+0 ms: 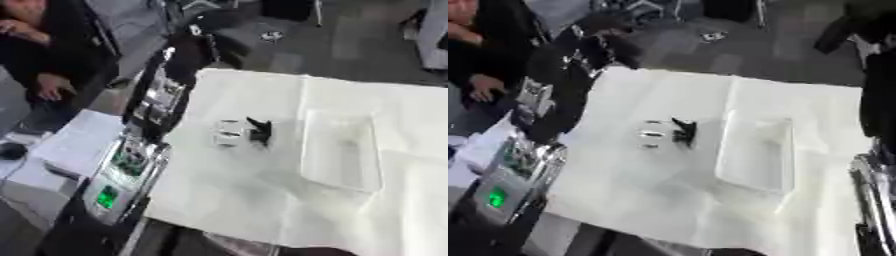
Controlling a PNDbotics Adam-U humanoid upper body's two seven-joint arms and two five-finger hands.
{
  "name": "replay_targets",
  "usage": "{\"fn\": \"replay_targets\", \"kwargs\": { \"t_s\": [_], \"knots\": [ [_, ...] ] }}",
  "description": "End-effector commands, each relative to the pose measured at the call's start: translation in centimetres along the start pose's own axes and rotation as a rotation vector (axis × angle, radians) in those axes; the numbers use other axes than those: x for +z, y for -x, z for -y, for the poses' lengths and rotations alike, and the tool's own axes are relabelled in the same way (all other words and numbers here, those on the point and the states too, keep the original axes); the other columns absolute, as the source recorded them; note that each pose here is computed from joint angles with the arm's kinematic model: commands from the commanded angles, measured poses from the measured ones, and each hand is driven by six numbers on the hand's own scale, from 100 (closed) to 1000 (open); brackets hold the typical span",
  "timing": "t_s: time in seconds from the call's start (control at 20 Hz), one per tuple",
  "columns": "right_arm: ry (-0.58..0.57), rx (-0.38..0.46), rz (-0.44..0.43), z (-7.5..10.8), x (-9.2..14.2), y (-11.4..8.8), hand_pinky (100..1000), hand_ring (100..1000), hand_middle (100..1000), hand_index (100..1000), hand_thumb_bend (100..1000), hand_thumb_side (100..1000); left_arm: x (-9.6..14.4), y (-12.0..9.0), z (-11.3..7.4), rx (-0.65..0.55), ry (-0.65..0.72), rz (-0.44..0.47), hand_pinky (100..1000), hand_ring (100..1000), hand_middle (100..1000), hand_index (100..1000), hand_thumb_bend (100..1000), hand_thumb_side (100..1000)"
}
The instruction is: Pick up objects on the table and place them in the box.
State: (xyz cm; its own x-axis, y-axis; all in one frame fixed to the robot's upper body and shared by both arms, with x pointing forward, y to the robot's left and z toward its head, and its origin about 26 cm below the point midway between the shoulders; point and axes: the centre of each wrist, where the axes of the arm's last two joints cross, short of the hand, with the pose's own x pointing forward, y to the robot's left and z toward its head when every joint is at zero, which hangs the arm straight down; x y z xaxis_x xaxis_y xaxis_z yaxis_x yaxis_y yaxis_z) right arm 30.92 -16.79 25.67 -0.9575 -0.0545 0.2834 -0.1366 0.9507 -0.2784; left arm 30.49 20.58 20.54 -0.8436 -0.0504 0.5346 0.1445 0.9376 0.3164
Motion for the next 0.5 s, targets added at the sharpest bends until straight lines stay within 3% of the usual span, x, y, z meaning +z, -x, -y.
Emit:
{"fn": "replay_targets", "kwargs": {
  "t_s": [0.05,0.5],
  "knots": [
    [-0.008,0.013,0.029,0.31,-0.63,-0.45,399,385,421,612,347,1000,-0.36,-0.59,-0.30,-0.012,0.018,0.026,573,666,812,830,266,1000],
    [-0.009,0.011,0.027,0.29,-0.61,-0.45,400,385,421,612,348,1000,-0.30,-0.58,-0.23,-0.024,0.033,0.026,573,666,812,830,265,1000]
  ]
}}
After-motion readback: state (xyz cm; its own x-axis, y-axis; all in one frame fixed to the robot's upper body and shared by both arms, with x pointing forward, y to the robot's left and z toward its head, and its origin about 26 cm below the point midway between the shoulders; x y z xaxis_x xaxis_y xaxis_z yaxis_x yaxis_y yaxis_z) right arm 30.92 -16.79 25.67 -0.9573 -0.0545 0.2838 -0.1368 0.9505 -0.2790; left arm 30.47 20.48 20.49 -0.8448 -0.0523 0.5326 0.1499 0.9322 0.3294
